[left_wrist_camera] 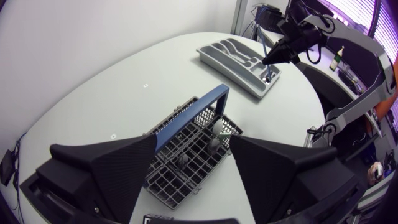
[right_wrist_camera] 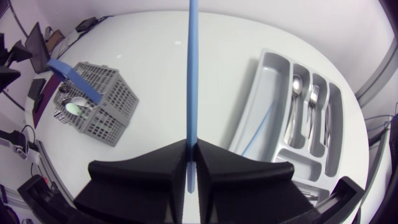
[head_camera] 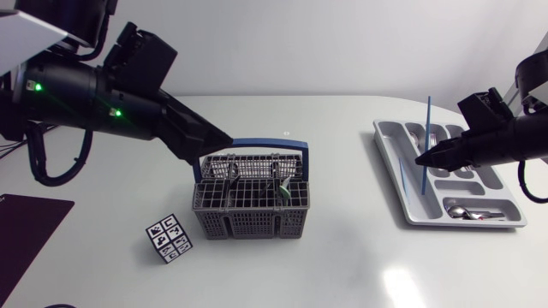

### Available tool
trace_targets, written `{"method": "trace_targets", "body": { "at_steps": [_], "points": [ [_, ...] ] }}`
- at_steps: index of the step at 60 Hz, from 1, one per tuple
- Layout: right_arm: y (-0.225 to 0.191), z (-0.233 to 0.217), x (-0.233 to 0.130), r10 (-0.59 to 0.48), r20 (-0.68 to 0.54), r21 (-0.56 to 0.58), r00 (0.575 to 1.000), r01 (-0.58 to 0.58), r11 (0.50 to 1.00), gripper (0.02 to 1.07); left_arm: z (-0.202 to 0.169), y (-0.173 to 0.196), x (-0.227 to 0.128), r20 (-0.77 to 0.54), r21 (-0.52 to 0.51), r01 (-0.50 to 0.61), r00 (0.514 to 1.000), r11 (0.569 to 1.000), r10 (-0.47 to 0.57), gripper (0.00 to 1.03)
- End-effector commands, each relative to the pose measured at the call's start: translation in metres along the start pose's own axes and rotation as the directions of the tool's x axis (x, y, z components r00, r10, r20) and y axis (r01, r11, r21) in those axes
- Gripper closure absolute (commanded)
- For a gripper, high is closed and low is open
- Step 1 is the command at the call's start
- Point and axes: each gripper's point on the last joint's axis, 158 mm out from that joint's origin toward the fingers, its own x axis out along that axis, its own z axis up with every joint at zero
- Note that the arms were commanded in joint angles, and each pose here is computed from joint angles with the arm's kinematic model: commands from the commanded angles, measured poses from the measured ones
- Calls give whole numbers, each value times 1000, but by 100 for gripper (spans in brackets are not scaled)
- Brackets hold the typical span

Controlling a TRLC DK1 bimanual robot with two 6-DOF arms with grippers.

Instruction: Transfer all utensils from the basket to the drawer tray.

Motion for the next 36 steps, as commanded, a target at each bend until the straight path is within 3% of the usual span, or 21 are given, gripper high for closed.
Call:
{"method": "trace_targets", "body": {
  "at_steps": [1, 13, 29, 36],
  "points": [
    [-34, -2, 12, -49, -35, 27, 998, 50, 998, 101, -24, 0, 14, -82, 42, -23, 996, 999, 26, 21],
    [-86, -18, 49, -102, -125, 113, 987, 116, 987, 101, -51, 6, 31, -189, 102, -108, 974, 989, 126, 21],
    [-114, -41, 90, -115, -211, 162, 971, 151, 975, 99, -72, 5, 48, -279, 157, -144, 943, 977, 184, 21],
    [-119, -48, 96, -127, -228, 171, 965, 169, 971, 77, -76, 3, 52, -296, 184, -159, 932, 970, 208, 21]
  ]
}}
